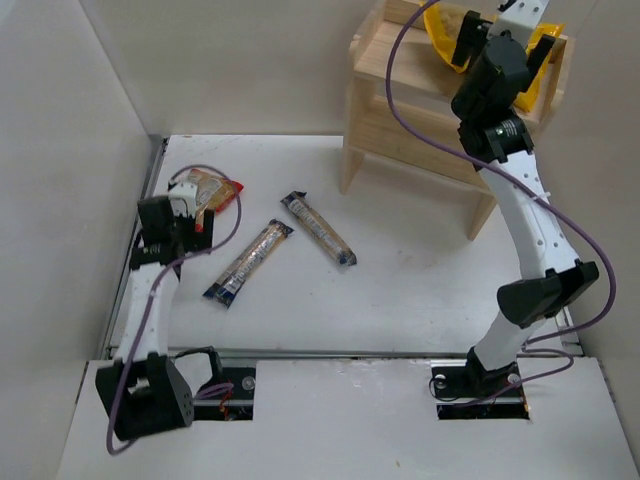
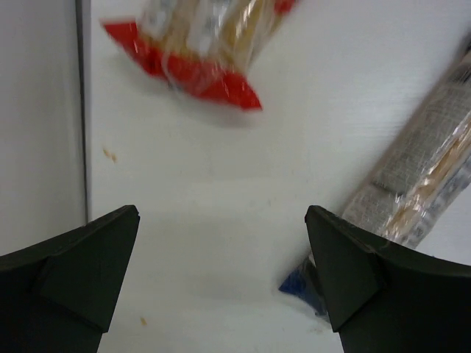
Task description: Place and organize the pasta boxes and bags onto the shelf
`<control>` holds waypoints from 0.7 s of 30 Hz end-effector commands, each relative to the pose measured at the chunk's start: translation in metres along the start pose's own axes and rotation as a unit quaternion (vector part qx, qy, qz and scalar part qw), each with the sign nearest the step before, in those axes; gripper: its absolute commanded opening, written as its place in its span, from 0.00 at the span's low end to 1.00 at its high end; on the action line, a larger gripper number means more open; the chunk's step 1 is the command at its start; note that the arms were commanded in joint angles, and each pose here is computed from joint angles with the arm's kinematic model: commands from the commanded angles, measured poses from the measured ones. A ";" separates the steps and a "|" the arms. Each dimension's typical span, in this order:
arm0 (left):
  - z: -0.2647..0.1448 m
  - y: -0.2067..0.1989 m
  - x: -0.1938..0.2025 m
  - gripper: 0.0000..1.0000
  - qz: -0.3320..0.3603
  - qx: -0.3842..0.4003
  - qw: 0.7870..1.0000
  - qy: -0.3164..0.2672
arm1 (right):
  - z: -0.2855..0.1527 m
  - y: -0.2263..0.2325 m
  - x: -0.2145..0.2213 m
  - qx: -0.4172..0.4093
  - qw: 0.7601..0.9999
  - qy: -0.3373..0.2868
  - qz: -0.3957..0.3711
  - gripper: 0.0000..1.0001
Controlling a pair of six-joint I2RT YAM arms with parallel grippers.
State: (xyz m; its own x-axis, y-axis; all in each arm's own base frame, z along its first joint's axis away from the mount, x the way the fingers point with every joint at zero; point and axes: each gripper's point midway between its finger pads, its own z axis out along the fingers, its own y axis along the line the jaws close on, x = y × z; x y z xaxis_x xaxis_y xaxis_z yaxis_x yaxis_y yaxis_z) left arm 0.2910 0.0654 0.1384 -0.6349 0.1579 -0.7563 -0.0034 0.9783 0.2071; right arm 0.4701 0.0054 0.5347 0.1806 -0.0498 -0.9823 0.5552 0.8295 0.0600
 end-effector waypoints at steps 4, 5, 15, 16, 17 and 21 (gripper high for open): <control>0.046 -0.006 -0.113 1.00 0.064 0.121 0.991 -0.001 | -0.094 0.033 -0.062 -0.237 0.969 -0.059 0.029 1.00; 0.063 -0.005 -0.118 1.00 0.079 0.132 0.988 0.015 | -0.104 0.034 -0.056 -0.263 0.963 -0.050 0.022 1.00; 0.173 0.001 -0.107 1.00 0.184 0.154 0.963 0.123 | -0.154 -0.019 -0.018 -0.299 0.954 0.001 0.003 1.00; 0.172 -0.003 -0.101 1.00 0.175 0.173 0.960 0.136 | -0.158 -0.020 -0.013 -0.305 0.952 0.005 0.000 1.00; 0.170 -0.008 -0.092 1.00 0.170 0.195 0.954 0.149 | -0.163 -0.019 -0.007 -0.311 0.950 0.011 -0.005 1.00; 0.171 -0.019 -0.049 1.00 0.165 0.232 0.934 0.217 | -0.173 -0.012 0.006 -0.326 0.945 0.022 -0.020 1.00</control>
State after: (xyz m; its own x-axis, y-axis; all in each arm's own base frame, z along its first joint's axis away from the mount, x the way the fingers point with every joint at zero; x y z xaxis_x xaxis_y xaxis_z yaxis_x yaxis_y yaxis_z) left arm 0.4837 0.0670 0.0660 -0.7656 0.4812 -0.4270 0.4825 0.8685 0.1136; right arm 0.3206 0.0769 0.5132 0.1674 -0.0575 -0.9842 -0.0132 0.9981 -0.0606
